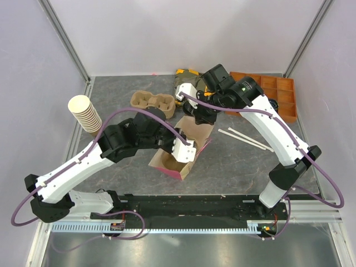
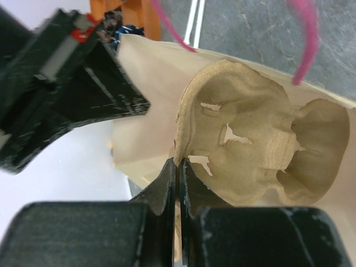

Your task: Pack the takeout coffee

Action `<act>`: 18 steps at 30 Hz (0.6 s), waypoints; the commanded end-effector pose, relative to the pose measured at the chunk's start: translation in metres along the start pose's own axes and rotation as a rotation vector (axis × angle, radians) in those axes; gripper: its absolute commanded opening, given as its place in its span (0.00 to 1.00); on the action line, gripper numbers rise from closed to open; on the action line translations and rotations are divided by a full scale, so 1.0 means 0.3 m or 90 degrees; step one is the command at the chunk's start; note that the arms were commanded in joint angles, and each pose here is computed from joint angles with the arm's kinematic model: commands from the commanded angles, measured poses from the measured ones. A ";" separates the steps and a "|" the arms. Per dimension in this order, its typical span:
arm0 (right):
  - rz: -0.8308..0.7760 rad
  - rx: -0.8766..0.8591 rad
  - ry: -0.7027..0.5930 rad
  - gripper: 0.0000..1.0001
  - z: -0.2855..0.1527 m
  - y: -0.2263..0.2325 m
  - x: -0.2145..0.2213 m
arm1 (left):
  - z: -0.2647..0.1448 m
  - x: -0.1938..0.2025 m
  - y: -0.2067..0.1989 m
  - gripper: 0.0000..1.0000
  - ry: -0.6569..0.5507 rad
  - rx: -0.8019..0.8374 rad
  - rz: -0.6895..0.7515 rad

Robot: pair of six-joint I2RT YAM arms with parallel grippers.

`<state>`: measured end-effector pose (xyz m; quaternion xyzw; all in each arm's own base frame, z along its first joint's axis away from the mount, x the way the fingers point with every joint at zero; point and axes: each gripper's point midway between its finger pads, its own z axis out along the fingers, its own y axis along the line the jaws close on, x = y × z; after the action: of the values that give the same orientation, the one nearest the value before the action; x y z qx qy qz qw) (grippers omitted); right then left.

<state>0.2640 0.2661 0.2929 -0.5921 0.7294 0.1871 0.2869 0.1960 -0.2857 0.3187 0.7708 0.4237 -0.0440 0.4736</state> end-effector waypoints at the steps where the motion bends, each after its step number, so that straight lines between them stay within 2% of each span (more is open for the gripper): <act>1: 0.010 0.001 -0.014 0.00 -0.025 0.026 -0.014 | 0.028 0.011 -0.040 0.07 0.017 0.011 -0.026; 9: 0.022 -0.028 -0.009 0.00 -0.009 0.060 0.007 | 0.106 0.070 -0.118 0.11 0.062 0.057 -0.039; 18: 0.026 -0.069 -0.023 0.00 -0.003 0.103 0.005 | 0.159 0.078 -0.160 0.11 0.050 0.075 -0.046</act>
<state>0.2500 0.2684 0.2774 -0.5834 0.7413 0.2130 0.2544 0.1949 -0.2908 0.2458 0.7956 0.4632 -0.0423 0.3882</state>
